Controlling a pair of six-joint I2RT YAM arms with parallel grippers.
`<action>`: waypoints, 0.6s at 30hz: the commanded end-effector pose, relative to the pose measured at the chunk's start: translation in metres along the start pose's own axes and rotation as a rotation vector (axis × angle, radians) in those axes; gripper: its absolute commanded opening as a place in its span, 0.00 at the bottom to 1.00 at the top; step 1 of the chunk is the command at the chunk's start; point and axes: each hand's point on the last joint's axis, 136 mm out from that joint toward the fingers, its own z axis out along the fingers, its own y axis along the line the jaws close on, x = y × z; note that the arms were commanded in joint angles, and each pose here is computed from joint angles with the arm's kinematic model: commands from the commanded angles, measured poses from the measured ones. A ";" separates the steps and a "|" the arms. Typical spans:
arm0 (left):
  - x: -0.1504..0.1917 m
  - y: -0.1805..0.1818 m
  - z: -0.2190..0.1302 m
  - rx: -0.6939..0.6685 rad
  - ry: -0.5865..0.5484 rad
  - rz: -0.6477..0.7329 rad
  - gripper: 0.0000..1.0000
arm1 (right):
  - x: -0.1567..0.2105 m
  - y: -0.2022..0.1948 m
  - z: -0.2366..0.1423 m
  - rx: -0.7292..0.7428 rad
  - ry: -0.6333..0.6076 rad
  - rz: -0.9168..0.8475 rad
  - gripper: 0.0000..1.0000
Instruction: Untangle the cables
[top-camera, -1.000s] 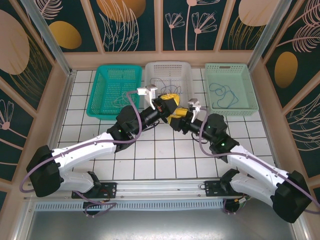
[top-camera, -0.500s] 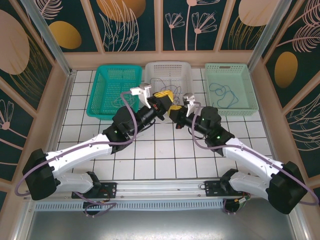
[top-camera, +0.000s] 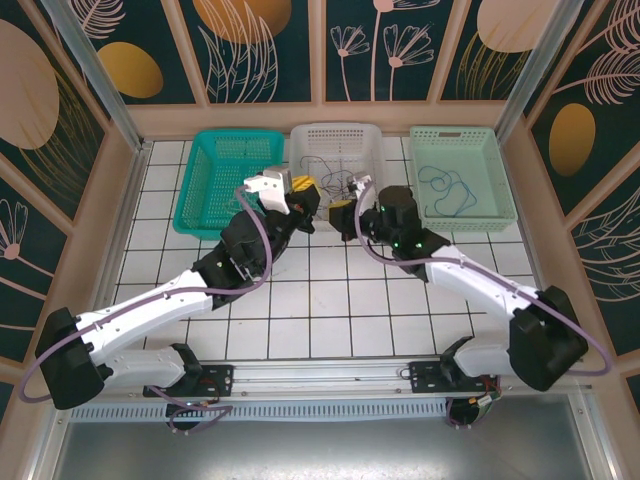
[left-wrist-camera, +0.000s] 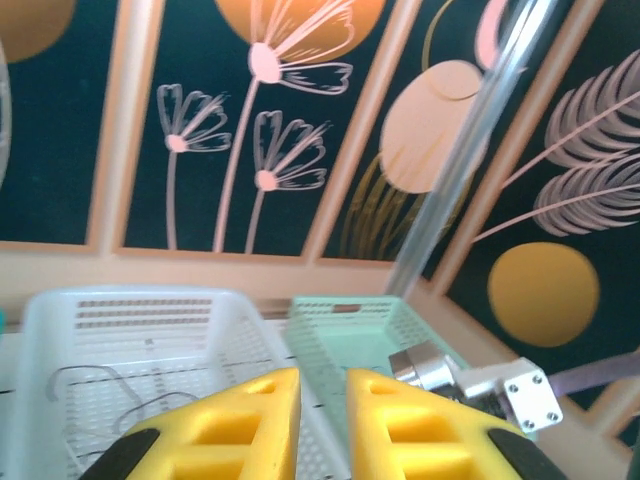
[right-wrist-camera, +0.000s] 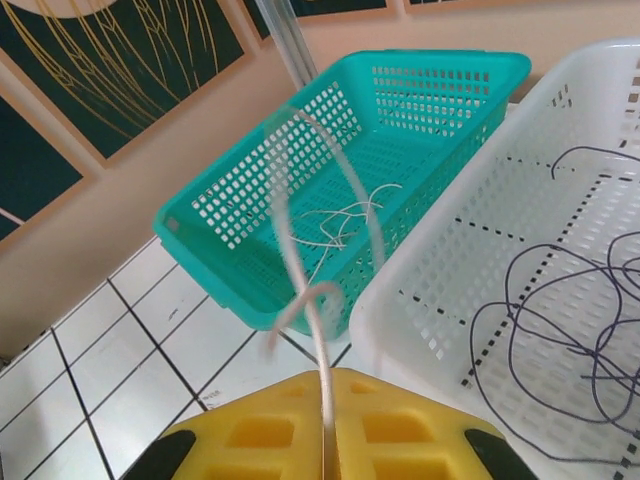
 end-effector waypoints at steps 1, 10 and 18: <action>-0.011 0.016 0.002 -0.100 -0.013 0.109 0.19 | -0.016 0.007 0.012 -0.041 0.011 -0.026 0.11; 0.009 0.055 0.008 -0.116 0.069 0.098 0.27 | -0.034 0.017 0.031 -0.155 0.010 -0.018 0.10; 0.042 0.116 0.000 -0.111 0.195 0.106 0.46 | -0.063 0.026 0.029 -0.280 0.010 -0.030 0.08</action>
